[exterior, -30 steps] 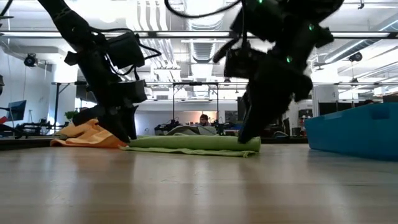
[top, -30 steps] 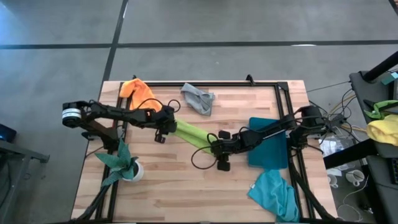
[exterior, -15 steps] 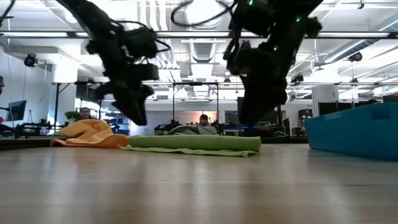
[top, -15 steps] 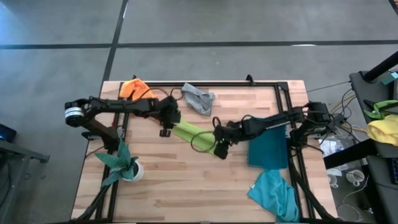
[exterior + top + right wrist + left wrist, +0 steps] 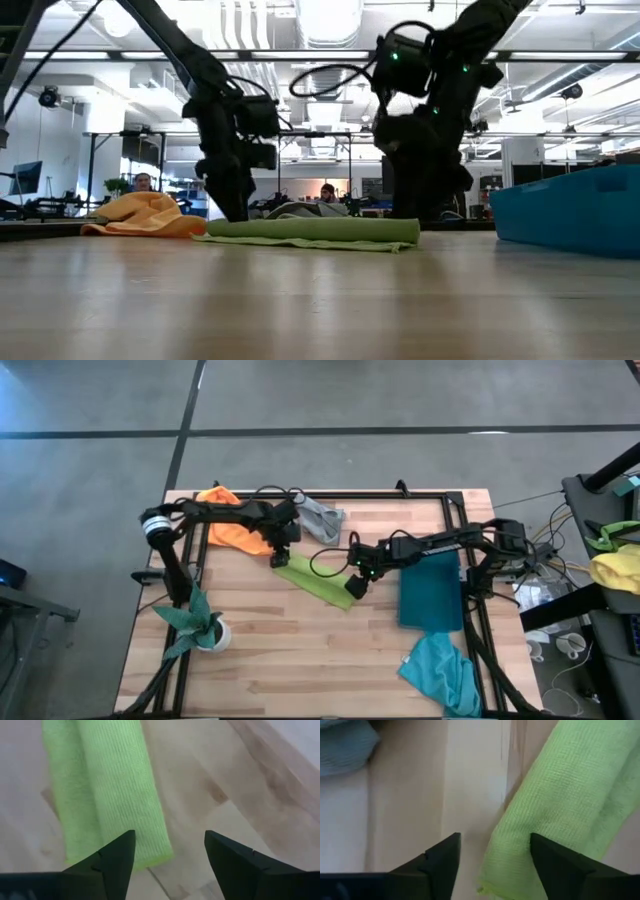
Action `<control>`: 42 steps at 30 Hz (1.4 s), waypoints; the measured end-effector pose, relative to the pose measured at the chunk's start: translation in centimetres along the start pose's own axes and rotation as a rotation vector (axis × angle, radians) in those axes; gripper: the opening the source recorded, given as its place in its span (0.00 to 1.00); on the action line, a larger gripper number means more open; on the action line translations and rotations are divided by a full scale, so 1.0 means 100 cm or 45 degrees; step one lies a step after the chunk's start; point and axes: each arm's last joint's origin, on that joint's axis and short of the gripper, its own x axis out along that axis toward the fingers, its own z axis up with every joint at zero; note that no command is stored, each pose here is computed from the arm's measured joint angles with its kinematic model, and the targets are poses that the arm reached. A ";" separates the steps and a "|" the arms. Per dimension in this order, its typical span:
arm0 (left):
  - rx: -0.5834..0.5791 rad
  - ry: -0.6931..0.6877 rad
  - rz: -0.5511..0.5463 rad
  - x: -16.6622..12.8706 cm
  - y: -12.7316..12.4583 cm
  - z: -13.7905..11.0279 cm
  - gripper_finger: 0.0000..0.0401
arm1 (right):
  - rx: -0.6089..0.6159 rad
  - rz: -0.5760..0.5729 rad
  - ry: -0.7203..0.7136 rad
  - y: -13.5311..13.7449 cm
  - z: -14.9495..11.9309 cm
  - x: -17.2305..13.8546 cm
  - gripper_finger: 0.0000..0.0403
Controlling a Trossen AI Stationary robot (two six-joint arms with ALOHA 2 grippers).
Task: Roll microfiber towels into tight, uniform cylinder then place into a basket
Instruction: Roll the green towel
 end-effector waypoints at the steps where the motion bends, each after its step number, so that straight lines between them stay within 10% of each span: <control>1: -0.001 0.012 -0.006 0.002 0.000 -0.001 0.58 | 0.005 0.016 -0.005 0.000 0.000 0.002 0.56; 12: 0.016 0.037 -0.021 0.002 -0.002 -0.005 0.58 | -0.011 0.102 0.024 -0.001 -0.005 0.019 0.39; 20: 0.023 0.028 -0.016 0.001 -0.002 -0.002 0.58 | -0.243 0.001 -0.007 -0.004 -0.006 0.016 0.05; 33: 0.043 -0.109 0.059 -0.012 0.004 0.008 0.59 | -0.583 -0.166 0.012 -0.013 -0.005 0.012 0.03; 42: -0.014 -0.040 -0.152 -0.005 -0.003 -0.001 0.52 | -0.563 -0.177 0.007 -0.019 -0.001 0.012 0.03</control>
